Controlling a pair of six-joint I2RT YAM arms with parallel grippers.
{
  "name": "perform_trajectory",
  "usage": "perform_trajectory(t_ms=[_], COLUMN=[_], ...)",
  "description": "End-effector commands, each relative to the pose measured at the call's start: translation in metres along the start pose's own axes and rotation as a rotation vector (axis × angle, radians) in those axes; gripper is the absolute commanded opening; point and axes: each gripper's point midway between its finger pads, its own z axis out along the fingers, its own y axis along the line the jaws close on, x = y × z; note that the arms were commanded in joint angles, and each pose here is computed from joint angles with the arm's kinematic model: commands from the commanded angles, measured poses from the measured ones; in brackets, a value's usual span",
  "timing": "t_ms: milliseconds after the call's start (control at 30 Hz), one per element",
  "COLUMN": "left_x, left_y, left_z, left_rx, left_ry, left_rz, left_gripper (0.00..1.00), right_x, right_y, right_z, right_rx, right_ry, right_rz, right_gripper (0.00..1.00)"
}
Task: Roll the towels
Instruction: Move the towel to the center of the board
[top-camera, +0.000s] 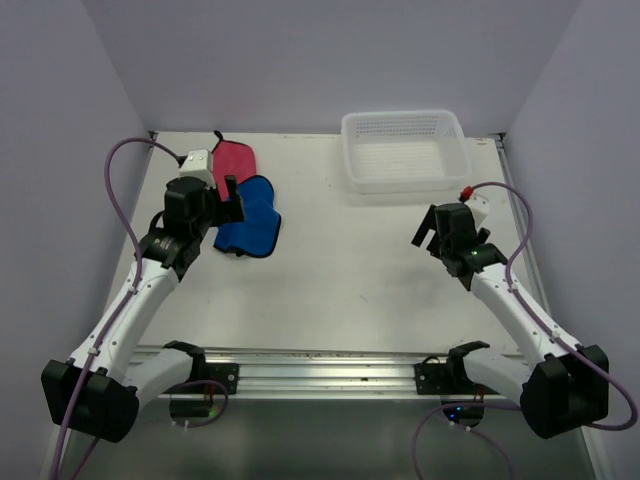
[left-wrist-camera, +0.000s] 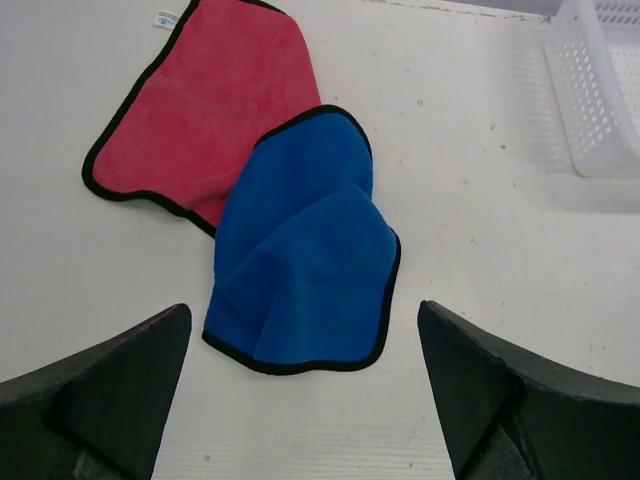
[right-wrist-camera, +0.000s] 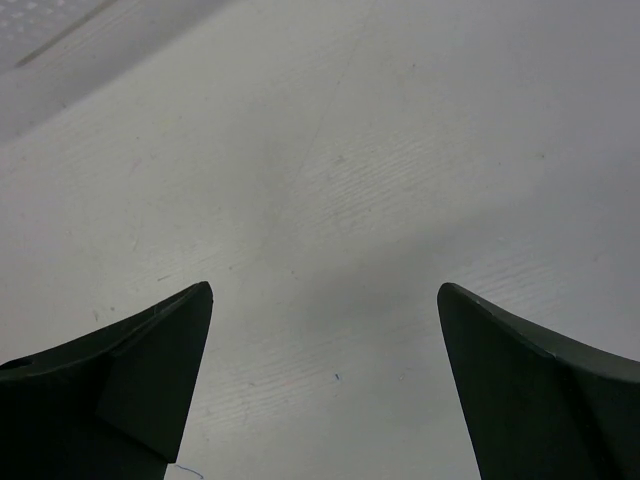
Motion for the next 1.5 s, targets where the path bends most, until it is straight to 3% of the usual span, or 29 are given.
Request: perform_trajectory(t_ms=[0,100,233,333,433,600,800,867,967,1000,1100,1233,1300,1467], left_x=[-0.024,-0.026,-0.031,-0.037,-0.044,-0.051,-0.052,-0.054,-0.056,-0.057,-0.061,-0.063,-0.065,-0.067], left_y=[0.001,0.003,0.007,0.007,0.014,0.030,0.039,0.041,0.045,0.046,0.047,0.046,0.046,0.045], left_z=[-0.008,-0.010,-0.015,-0.020,-0.029,-0.043,-0.046,-0.049,-0.054,-0.056,-0.063,-0.066,-0.068,-0.072], left_rx=[-0.008,-0.019,-0.036,-0.031,-0.060,-0.141,-0.193,-0.202,-0.219,-0.223,-0.218,-0.212,-0.205,-0.199], left_ry=[-0.070,-0.079,-0.100,-0.122,-0.167,-0.223,-0.230,-0.237,-0.255,-0.263,-0.284,-0.292,-0.301,-0.312], left_rz=[-0.029,-0.032,-0.041,-0.047,-0.061,-0.103,-0.125,-0.129,-0.137,-0.142,-0.151,-0.157,-0.162,-0.167], left_gripper=[1.00,1.00,1.00,1.00,1.00,1.00,1.00,1.00,1.00,1.00,1.00,1.00,1.00,1.00], right_x=[-0.018,-0.017,-0.008,0.011,0.018,0.036,0.075,0.102,0.108,0.112,0.138,0.170,0.171,0.193], right_y=[0.004,-0.005,0.012,0.054,0.096,0.151,0.251,0.276,0.321,0.340,0.369,0.385,0.393,0.398], right_z=[-0.005,-0.003,-0.001,-0.009,-0.022,-0.040,-0.055,-0.052,-0.067,-0.067,-0.063,-0.051,-0.044,-0.018], right_rx=[0.018,0.066,-0.029,-0.284,-0.496,-0.571,-0.711,-0.718,-0.779,-0.799,-0.800,-0.730,-0.697,-0.632], right_ry=[-0.041,-0.029,0.033,0.116,0.120,0.093,0.159,0.193,0.179,0.182,0.201,0.218,0.195,0.198], right_rz=[0.038,-0.011,-0.104,-0.147,-0.134,-0.241,-0.333,-0.401,-0.446,-0.461,-0.544,-0.664,-0.668,-0.688], right_gripper=[0.99,0.99,0.99,0.99,0.99,0.99,0.98,0.95,0.86,0.74,0.61,0.58,0.53,0.51])
